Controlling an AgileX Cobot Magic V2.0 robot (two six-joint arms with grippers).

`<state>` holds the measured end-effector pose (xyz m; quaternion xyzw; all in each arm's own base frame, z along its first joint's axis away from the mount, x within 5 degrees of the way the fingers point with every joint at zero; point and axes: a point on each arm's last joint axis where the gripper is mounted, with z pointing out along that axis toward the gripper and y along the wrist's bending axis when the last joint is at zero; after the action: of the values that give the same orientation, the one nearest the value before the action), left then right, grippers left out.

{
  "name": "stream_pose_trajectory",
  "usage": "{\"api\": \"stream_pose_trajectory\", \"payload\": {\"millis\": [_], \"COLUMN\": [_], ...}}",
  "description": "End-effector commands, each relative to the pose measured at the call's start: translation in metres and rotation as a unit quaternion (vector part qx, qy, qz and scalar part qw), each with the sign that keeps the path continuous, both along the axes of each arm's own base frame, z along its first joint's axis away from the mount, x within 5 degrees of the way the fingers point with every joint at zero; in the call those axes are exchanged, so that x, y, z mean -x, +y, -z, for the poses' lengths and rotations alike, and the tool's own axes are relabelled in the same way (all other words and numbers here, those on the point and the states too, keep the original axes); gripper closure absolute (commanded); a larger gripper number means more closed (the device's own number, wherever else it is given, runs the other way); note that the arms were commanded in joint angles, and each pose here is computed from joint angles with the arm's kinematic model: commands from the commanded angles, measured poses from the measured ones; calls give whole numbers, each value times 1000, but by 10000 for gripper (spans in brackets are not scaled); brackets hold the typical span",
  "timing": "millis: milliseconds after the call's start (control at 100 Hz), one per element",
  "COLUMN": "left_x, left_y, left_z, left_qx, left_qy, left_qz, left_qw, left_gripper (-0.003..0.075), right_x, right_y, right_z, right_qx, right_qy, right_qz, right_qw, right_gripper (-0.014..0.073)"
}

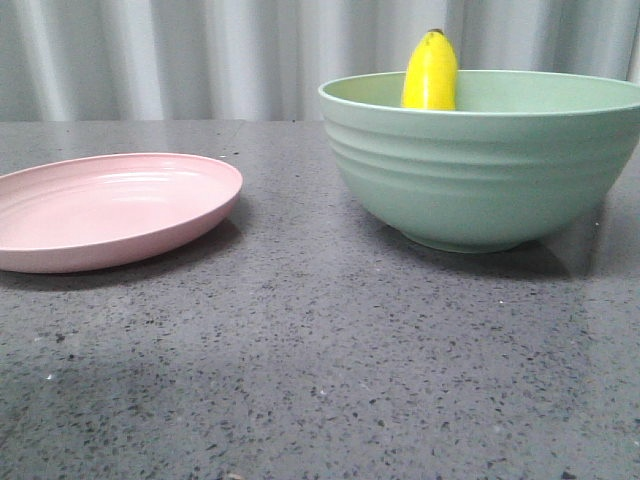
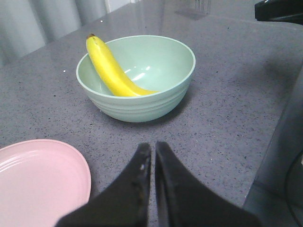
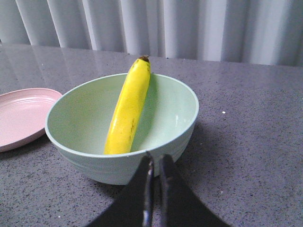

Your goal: Transfer banana from pink plate to green bowl

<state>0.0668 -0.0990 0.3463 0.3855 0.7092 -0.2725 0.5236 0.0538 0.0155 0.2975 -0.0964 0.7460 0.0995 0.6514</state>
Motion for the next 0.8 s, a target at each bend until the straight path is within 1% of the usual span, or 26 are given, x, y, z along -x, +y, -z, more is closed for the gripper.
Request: {"api": "stream_pose_trajectory", "payload": {"millis": [0, 130, 250, 470, 790], "left_x": [8, 20, 26, 27, 26], "left_y": [11, 27, 36, 38, 37], "left_z": [6, 32, 52, 73, 89], "left_qx": [83, 145, 163, 150, 128], "left_qy": [-36, -43, -53, -45, -30], "left_qz": [2, 1, 0, 0, -1], "left_qw": [996, 988, 985, 988, 991], "left_gripper": [741, 741, 741, 741, 741], "right_x": [9, 20, 26, 24, 24], "right_y": [-4, -8, -9, -9, -9], "right_z": [-5, 9, 19, 20, 20], "right_qx": [3, 9, 6, 8, 8], "right_qy": [-78, -105, -113, -106, -106], "right_qz": [5, 10, 10, 10, 10], "right_qw": [997, 994, 993, 994, 994], "right_gripper": [665, 665, 665, 665, 665]}}
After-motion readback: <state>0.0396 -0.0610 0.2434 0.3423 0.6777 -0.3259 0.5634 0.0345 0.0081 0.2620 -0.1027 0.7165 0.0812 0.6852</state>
